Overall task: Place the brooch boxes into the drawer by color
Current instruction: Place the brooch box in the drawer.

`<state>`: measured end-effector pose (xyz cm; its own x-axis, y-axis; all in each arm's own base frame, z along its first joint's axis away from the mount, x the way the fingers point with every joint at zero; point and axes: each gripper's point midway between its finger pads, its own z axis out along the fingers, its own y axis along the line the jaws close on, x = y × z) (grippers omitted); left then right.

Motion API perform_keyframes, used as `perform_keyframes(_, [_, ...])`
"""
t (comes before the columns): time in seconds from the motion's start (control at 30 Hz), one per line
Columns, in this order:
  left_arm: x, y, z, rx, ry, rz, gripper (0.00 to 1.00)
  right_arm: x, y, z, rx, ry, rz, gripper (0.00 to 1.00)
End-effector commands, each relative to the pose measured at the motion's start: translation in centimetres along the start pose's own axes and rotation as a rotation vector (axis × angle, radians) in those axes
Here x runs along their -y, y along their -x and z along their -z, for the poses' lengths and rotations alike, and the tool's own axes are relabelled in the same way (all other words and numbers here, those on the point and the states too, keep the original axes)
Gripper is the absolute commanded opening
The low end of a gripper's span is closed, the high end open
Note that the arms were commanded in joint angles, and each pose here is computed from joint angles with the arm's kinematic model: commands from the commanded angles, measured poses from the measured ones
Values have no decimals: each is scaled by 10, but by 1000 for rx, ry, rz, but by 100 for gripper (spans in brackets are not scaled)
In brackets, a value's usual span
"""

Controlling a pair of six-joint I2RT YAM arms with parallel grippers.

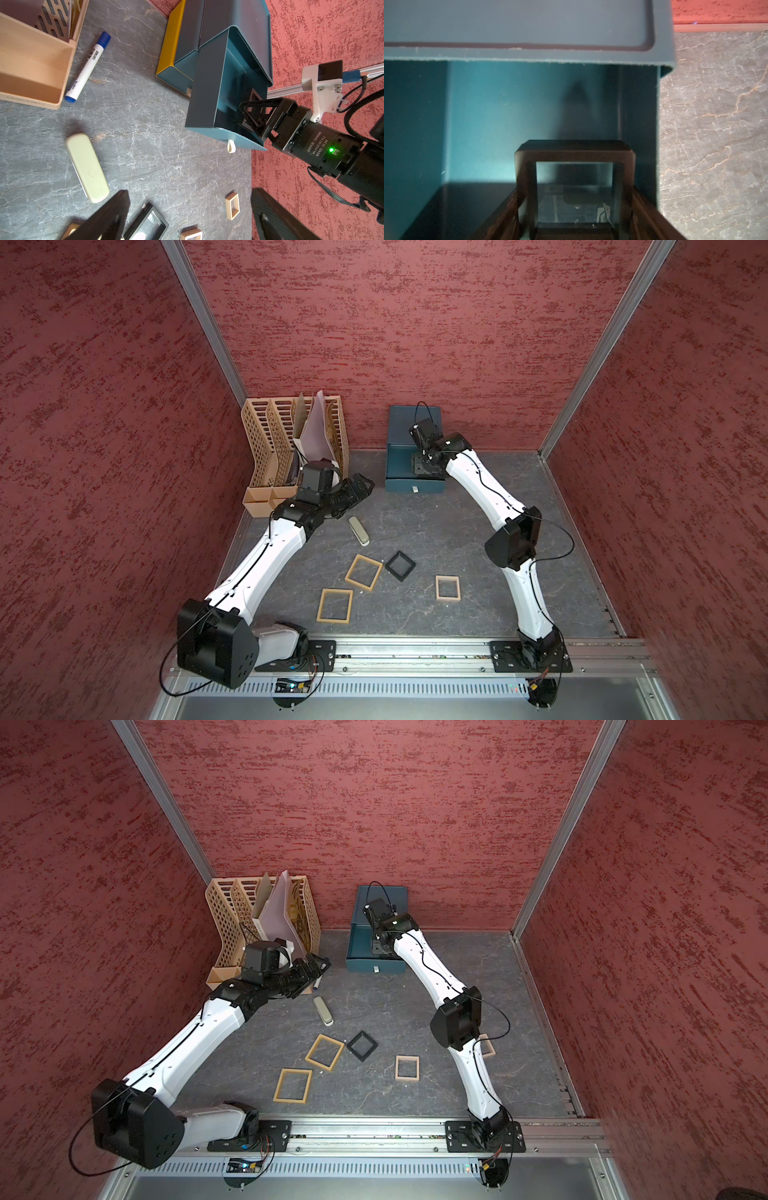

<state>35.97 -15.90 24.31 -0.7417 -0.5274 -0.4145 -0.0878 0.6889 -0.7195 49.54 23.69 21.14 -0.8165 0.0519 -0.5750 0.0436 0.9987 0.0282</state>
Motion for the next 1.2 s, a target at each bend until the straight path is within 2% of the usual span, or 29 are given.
perform_keyframes(0.0, [10,4,4,12,-29,-24,96,7,12,16,36,-7,-23,50])
perform_keyframes(0.4, [13,5,6,18,-37,-24,96,5,8,14,19,3,-26,60])
perform_keyframes(0.63, [14,5,8,19,-37,-26,96,2,13,20,35,27,-33,77])
perform_keyframes(0.93, [17,8,13,26,-39,-33,96,-1,30,49,92,76,-41,87])
perform_keyframes(1.07, [19,10,15,34,-39,-37,96,0,41,71,141,103,-54,85])
perform_keyframes(1.17, [18,11,17,36,-36,-36,96,-9,54,104,222,155,-24,83])
